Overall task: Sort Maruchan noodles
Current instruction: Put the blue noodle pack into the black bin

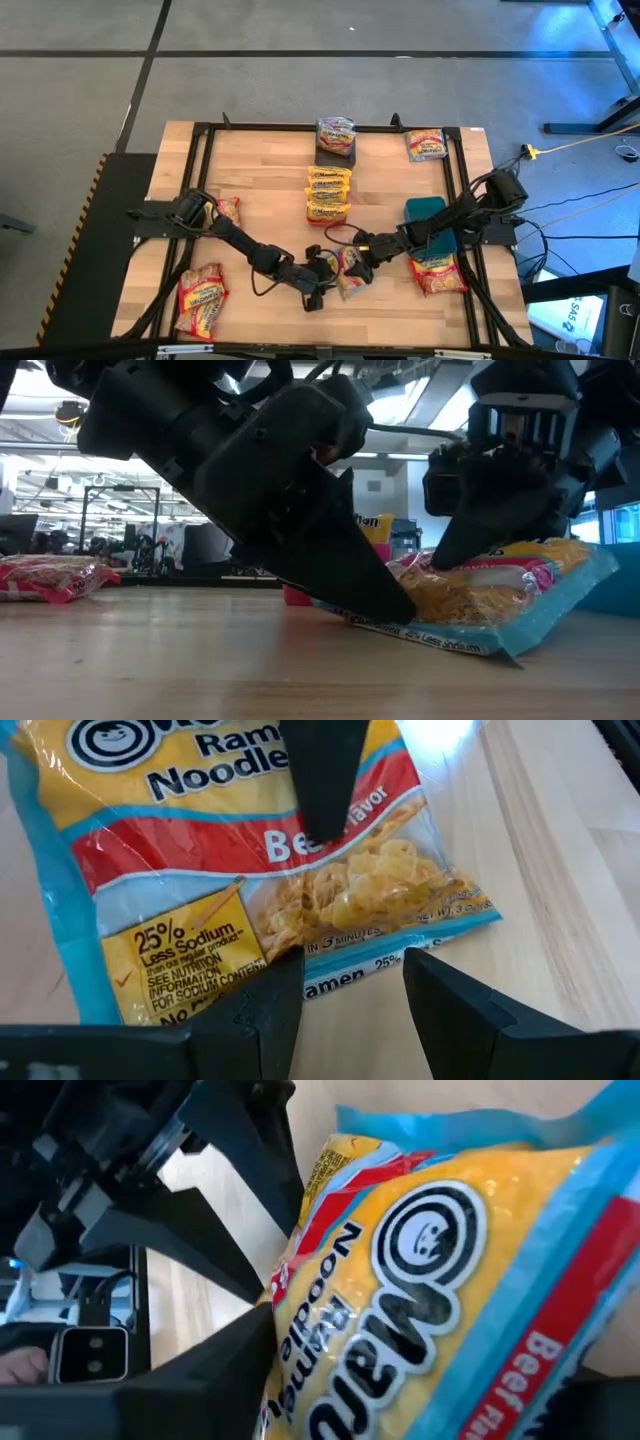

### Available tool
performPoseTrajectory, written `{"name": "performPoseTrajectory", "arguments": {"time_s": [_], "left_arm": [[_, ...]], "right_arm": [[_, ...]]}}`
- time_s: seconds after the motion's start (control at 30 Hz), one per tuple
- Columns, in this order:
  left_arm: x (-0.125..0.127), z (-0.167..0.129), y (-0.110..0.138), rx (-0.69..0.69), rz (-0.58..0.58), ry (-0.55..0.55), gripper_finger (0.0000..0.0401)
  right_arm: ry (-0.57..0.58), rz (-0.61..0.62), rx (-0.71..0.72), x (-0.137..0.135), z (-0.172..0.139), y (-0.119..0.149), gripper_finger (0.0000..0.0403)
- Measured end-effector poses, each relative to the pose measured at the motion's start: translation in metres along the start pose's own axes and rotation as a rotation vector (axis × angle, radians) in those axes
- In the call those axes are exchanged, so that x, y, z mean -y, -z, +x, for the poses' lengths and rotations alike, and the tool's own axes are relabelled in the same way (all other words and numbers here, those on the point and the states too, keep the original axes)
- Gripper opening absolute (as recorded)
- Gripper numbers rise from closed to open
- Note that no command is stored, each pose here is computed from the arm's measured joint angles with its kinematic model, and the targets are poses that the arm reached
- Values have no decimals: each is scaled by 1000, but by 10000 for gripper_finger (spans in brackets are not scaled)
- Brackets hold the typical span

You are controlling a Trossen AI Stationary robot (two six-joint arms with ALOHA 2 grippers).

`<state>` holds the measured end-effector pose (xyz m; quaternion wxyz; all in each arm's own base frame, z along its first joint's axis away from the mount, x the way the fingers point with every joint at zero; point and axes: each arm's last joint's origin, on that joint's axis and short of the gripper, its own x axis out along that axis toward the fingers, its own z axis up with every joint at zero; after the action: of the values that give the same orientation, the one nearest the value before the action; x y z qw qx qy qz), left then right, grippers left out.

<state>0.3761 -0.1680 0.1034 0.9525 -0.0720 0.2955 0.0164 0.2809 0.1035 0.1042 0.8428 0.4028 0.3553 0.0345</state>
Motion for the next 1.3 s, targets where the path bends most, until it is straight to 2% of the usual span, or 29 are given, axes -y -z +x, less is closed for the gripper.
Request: {"name": "performPoseTrajectory", "arguments": {"time_s": [0.23,0.37,0.47,0.53,0.77,0.9,1.07,1.3], "left_arm": [[6,-26,-10,-78,42,-13,169],[12,-50,-16,-147,111,4,170],[14,-70,-18,-152,143,44,170],[8,-85,-11,-162,153,70,170],[-25,-122,11,52,55,155,170],[-43,-136,18,126,20,122,170],[-61,-139,17,168,11,27,170],[-82,-133,11,166,31,-58,170]], "right_arm": [[-43,-105,-11,-5,-2,-2,130],[-73,-204,-7,-11,-9,-5,90],[-108,-276,38,-22,-21,-13,85],[-117,-311,70,-27,-32,-20,89],[-67,-449,231,-41,-76,-64,95],[76,-581,318,-51,-102,-102,91],[340,-769,389,-62,-136,-155,94],[665,-955,358,-44,-169,-224,95]]}}
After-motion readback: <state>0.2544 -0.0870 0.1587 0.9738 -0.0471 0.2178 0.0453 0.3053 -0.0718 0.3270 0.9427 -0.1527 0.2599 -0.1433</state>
